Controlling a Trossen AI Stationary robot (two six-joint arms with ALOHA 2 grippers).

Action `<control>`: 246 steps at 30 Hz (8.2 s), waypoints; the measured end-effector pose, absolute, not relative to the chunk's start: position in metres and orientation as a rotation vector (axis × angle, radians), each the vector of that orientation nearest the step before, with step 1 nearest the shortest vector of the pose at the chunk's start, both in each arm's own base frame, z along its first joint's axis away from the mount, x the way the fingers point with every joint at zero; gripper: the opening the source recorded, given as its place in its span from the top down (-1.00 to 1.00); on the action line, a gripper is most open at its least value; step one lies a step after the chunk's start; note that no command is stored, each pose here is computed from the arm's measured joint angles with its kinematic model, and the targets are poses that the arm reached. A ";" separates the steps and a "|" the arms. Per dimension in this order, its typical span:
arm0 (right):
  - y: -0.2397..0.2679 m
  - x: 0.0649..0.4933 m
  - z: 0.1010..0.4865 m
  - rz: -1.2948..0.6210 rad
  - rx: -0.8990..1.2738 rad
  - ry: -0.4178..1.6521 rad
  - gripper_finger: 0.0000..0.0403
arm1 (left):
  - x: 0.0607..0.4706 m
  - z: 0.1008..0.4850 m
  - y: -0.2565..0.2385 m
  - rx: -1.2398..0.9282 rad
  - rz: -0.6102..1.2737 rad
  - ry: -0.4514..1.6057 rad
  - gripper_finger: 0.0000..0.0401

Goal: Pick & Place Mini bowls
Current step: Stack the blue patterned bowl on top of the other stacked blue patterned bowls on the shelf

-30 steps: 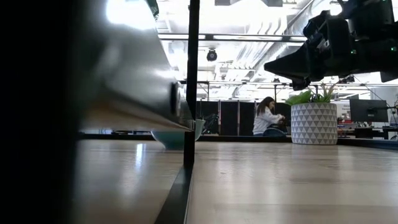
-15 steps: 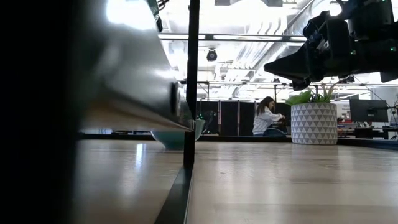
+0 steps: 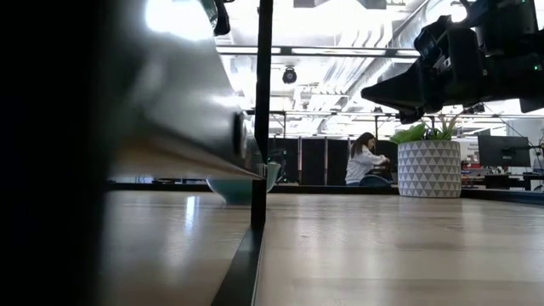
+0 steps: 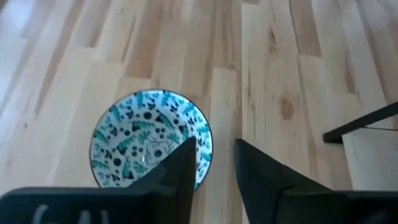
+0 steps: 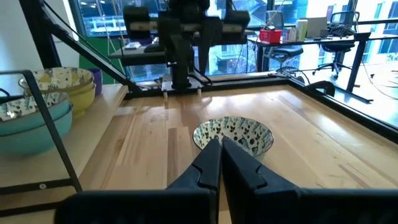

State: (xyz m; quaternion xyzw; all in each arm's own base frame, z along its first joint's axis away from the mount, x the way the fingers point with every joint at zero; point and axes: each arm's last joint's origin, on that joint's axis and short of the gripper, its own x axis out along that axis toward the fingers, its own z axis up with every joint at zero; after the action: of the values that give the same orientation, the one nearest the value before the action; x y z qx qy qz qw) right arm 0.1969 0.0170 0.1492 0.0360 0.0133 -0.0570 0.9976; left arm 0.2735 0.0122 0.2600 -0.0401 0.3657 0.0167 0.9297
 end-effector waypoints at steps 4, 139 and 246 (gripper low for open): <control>0.017 0.197 0.148 -0.115 0.070 0.039 0.99 | 0.272 0.261 0.007 -0.053 0.067 0.779 0.35; 0.017 0.197 0.145 -0.128 0.067 0.066 0.99 | 0.261 0.339 -0.090 0.139 -0.104 1.058 0.97; 0.016 0.196 0.143 -0.166 0.069 0.086 0.99 | 0.269 0.284 -0.260 0.282 -0.294 0.964 0.95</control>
State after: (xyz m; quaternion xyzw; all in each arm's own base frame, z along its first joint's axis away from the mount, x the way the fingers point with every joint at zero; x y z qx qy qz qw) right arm 0.1965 0.0155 0.1431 0.0343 0.0430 -0.0829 0.9950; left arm 0.2692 -0.2601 0.2839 0.1346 0.4602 -0.1406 0.8662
